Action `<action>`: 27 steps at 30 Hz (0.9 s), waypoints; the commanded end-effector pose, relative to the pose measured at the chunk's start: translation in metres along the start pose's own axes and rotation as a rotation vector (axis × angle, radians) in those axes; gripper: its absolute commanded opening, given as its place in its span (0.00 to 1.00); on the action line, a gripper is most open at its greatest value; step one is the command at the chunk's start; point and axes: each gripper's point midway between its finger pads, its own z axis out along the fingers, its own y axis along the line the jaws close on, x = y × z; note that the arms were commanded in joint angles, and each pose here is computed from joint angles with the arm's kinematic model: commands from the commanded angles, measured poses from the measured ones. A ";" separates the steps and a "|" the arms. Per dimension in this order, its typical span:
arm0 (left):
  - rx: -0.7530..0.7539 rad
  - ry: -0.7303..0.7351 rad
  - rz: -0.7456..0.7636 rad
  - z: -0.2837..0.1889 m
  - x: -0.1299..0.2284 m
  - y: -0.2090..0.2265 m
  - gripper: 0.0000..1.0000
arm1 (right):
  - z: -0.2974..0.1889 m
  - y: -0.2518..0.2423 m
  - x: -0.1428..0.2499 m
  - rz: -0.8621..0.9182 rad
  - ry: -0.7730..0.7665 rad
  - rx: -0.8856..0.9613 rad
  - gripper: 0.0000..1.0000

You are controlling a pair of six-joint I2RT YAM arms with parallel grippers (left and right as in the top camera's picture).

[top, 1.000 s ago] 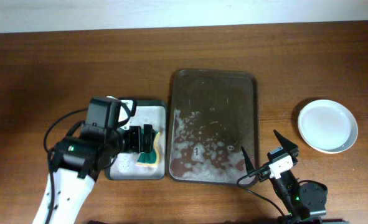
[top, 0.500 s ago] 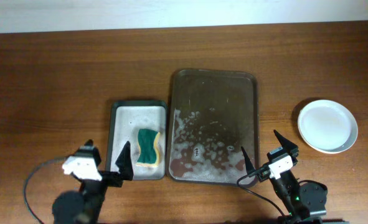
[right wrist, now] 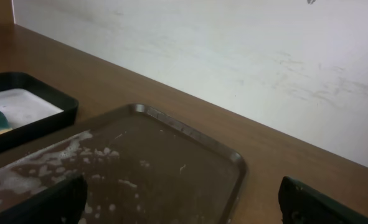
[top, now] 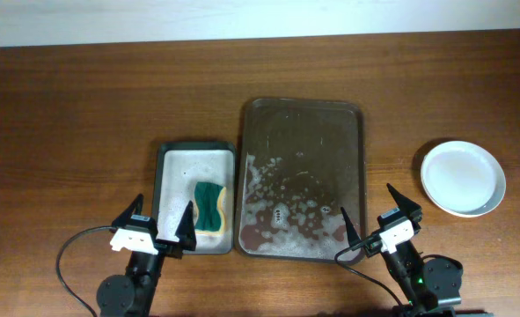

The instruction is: Clean dirty plates on tray and stack at the side

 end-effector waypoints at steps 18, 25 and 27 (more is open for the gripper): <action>0.006 0.056 0.011 -0.001 0.015 0.000 1.00 | 0.000 -0.002 0.004 0.005 0.008 0.013 0.99; 0.006 0.056 0.011 -0.001 0.015 0.000 1.00 | 0.000 -0.002 0.004 0.005 0.008 0.013 0.99; 0.006 0.056 0.012 -0.001 0.015 0.000 1.00 | 0.000 -0.002 0.004 0.005 0.008 0.013 0.99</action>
